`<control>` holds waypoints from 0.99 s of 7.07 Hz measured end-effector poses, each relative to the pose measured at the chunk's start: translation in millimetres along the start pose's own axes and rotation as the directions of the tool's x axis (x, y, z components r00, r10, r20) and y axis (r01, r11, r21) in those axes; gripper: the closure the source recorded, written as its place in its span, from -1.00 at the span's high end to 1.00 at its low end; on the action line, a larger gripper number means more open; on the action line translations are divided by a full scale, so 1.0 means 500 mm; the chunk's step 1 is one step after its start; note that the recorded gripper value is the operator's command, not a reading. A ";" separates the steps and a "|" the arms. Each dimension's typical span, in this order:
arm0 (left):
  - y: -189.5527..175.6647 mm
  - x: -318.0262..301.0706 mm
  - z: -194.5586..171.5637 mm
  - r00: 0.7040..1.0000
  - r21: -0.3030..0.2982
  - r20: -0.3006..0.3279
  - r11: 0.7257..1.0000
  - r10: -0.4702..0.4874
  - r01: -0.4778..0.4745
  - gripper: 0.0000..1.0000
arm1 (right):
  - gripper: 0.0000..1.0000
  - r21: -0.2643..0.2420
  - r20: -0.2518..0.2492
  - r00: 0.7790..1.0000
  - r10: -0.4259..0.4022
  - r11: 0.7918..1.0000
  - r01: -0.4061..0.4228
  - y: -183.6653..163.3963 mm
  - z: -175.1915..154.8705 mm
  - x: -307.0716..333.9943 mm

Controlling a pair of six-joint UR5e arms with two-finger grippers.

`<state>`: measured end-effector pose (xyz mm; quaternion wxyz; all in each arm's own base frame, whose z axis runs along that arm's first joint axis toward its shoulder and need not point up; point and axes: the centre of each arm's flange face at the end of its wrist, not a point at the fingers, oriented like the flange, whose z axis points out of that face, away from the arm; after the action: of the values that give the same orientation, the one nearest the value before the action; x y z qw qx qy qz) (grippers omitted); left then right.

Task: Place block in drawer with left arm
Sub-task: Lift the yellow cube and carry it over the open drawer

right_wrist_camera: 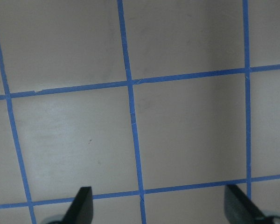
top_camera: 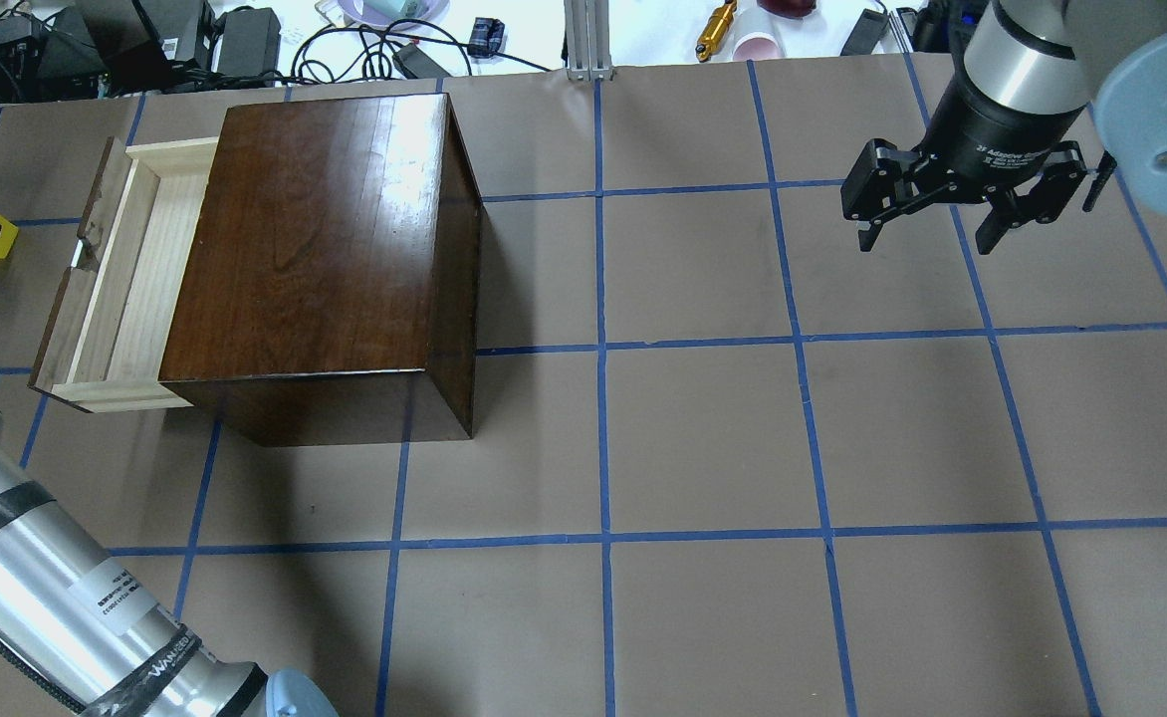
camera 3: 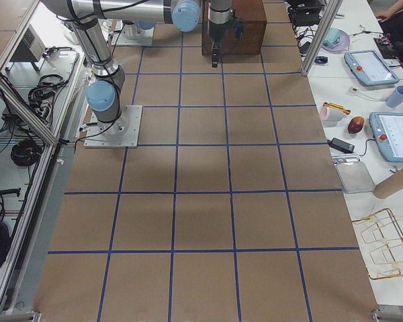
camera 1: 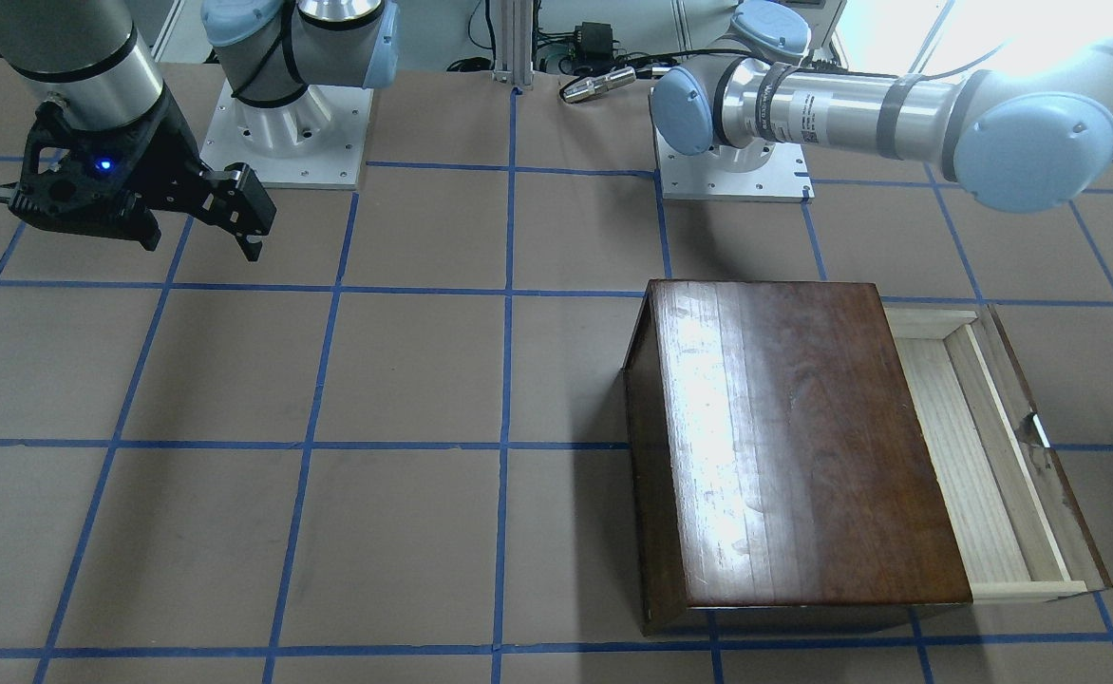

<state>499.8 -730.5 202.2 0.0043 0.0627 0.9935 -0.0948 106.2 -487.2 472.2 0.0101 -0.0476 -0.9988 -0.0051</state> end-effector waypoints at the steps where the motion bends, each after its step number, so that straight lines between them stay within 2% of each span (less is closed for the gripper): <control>1: -0.001 0.001 -0.007 1.000 0.001 0.001 1.000 0.004 -0.004 -0.32 | 1.00 0.000 0.000 1.000 0.000 1.000 0.000 0.000 0.000 0.000; 3: -0.001 0.012 -0.047 1.000 0.000 0.002 1.000 0.015 -0.015 -0.32 | 1.00 0.000 0.000 1.000 0.000 1.000 0.000 0.000 0.000 0.000; 7: 0.037 0.102 -0.203 1.000 -0.030 -0.019 0.999 0.011 -0.012 -0.32 | 1.00 0.000 0.000 1.000 0.000 1.000 0.000 0.000 0.000 0.000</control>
<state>452.0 -687.2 297.5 -0.0037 0.0693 0.9944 -0.0794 106.3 -487.2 472.2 0.0099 -0.0476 -0.9988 -0.0051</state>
